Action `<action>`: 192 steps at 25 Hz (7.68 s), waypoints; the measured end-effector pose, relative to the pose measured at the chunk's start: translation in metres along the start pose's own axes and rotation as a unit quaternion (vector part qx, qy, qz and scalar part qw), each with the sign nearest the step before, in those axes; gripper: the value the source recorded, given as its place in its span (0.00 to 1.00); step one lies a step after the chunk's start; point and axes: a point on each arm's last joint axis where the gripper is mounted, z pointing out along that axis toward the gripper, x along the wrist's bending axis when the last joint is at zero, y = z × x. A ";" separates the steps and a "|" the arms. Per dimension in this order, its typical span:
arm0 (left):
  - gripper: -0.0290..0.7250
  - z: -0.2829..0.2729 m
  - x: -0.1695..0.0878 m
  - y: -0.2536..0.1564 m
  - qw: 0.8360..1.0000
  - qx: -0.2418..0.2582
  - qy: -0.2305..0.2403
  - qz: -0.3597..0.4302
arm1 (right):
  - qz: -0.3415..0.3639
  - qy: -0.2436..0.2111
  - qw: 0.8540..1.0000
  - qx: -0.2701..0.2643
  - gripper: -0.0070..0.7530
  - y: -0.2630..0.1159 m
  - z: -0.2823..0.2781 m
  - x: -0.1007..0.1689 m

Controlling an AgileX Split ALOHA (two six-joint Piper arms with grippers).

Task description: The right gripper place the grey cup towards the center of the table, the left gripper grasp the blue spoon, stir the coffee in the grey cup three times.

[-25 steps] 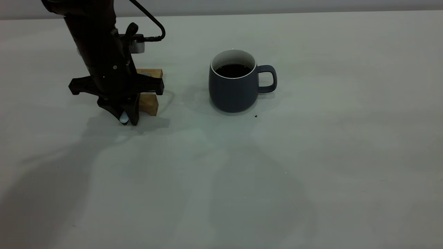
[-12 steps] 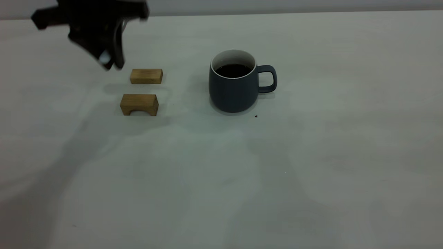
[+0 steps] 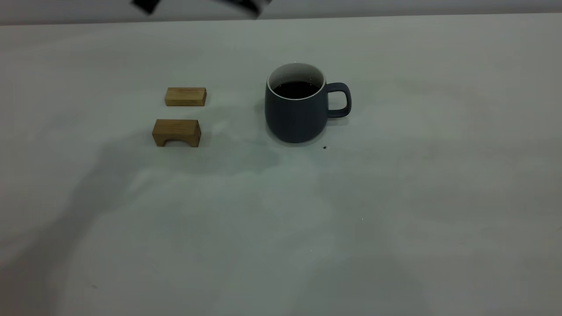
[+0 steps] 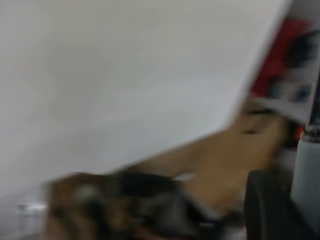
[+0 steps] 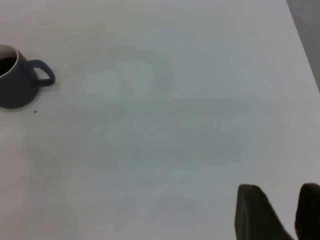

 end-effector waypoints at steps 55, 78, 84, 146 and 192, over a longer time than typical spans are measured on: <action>0.23 0.121 0.081 0.103 0.730 0.046 -0.176 -0.659 | 0.000 0.000 1.000 0.000 0.32 0.000 0.000 0.000; 0.23 0.121 0.088 0.104 0.730 0.131 -0.107 -0.663 | 0.000 0.000 1.000 0.000 0.32 0.000 0.000 0.000; 0.23 0.122 0.083 0.113 0.718 0.106 -0.161 -0.669 | 0.000 0.000 1.000 0.000 0.32 0.000 0.000 0.000; 0.69 0.126 0.094 0.104 0.706 0.148 -0.113 -0.684 | 0.000 0.000 1.000 0.000 0.32 0.000 0.000 0.000; 0.73 -0.288 -0.053 -0.215 0.826 -0.366 0.321 0.285 | 0.000 0.000 1.000 0.000 0.32 0.000 0.000 0.000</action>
